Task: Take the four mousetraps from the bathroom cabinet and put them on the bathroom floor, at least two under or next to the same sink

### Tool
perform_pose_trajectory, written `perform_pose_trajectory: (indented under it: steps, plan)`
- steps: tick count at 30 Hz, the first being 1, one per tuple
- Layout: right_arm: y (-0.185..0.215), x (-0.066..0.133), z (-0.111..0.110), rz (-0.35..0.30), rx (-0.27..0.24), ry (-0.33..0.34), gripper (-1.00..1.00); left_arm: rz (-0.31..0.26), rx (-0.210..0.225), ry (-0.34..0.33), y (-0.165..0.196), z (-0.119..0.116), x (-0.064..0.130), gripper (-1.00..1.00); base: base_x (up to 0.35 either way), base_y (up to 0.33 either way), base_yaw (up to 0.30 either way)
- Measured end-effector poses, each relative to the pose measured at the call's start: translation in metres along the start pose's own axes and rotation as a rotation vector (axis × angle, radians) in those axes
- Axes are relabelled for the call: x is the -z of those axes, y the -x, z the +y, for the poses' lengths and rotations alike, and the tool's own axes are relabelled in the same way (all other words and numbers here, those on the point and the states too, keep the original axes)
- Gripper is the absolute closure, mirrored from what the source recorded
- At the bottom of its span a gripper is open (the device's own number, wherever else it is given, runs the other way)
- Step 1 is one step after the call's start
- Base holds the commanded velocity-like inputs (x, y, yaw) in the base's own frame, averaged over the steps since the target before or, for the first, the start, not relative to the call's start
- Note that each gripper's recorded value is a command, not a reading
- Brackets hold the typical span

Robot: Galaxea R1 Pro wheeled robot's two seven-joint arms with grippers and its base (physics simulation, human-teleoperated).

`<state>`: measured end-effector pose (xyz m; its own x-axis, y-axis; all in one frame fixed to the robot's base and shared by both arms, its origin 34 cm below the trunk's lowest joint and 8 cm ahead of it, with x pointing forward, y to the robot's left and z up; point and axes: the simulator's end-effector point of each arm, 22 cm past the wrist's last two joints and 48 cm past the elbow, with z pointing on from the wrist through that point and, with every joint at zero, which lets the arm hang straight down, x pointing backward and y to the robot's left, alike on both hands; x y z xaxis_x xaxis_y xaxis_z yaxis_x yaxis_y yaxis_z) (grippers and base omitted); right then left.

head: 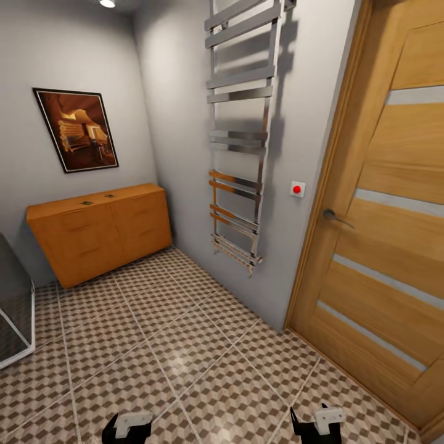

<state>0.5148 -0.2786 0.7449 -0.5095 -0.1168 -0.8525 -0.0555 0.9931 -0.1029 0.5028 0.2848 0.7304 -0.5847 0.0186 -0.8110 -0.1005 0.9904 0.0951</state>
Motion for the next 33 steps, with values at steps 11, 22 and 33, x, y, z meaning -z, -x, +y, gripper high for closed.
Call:
perform_pose_trajectory:
  steps: [11, 22, 33]
  plan:
    - [-0.0021, 0.0001, 0.0003, 0.004, 0.0, 0.001, -1.0, 0.004, 0.0, -0.001, -0.0021, -0.0011, 0.0001, -1.0, 0.0, 0.0, 0.284]
    - [-0.0043, 0.0002, 0.0005, 0.009, 0.0, 0.001, -1.0, 0.009, -0.001, -0.001, -0.0043, -0.0012, 0.0001, -1.0, 0.0, 0.0, 0.284]
    - [-0.0062, 0.0006, 0.0008, 0.013, 0.0, 0.002, -1.0, 0.021, -0.002, -0.001, -0.0081, -0.0012, 0.0004, -1.0, 0.11, 0.0, 0.244]
